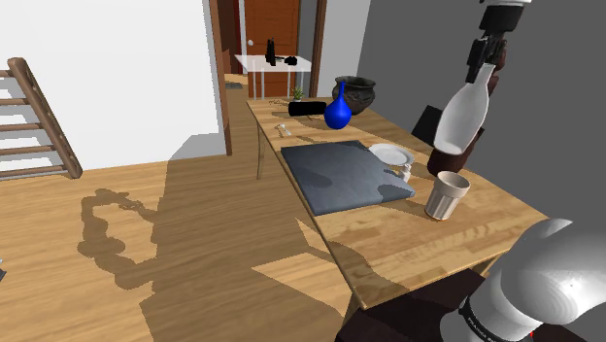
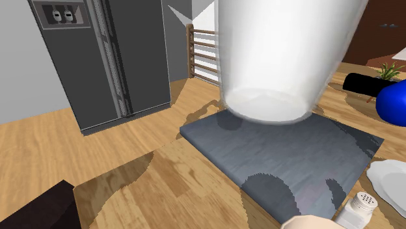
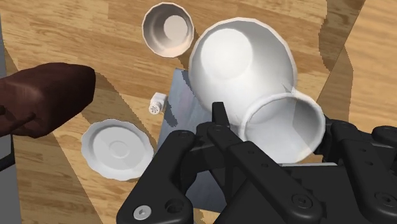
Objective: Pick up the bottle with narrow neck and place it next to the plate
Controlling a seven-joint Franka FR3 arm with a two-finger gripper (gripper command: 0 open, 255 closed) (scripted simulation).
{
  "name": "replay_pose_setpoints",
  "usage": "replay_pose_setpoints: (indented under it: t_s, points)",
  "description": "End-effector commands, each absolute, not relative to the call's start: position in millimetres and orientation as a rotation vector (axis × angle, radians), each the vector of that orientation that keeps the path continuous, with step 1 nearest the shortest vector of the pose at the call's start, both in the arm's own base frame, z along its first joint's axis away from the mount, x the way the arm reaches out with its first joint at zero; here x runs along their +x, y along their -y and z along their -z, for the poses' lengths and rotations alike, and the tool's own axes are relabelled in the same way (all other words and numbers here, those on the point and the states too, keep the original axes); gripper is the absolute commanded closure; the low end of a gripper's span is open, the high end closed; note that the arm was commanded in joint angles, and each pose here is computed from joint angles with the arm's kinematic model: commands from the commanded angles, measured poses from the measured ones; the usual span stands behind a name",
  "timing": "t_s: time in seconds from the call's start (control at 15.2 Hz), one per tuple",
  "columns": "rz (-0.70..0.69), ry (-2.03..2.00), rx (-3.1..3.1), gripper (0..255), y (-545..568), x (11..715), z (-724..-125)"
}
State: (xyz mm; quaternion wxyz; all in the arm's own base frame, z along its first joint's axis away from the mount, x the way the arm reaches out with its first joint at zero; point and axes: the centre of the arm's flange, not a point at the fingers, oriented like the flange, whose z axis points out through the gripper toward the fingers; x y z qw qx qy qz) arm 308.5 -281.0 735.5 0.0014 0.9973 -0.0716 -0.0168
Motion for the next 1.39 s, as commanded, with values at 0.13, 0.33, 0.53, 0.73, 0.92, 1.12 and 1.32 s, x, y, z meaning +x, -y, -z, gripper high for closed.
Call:
replay_pose_setpoints:
  t_s: [0.13, 0.33, 0.53, 0.73, 0.92, 1.12, 1.32]
  points:
    - [0.052, 0.224, 3.130, 255, 319.5, 320.0, -706.0]
    - [0.052, 0.224, 3.130, 255, 350.1, 329.4, -682.7]
    - [0.052, 0.224, 3.130, 255, 380.7, 338.8, -659.4]
    - [0.052, 0.224, 3.130, 255, 411.3, 348.1, -636.1]
    - [0.052, 0.224, 3.130, 255, 441.9, 357.5, -612.8]
    - [0.052, 0.224, 3.130, 255, 472.5, 366.9, -589.5]
    - [0.052, 0.224, 3.130, 255, 503.1, 376.3, -566.2]
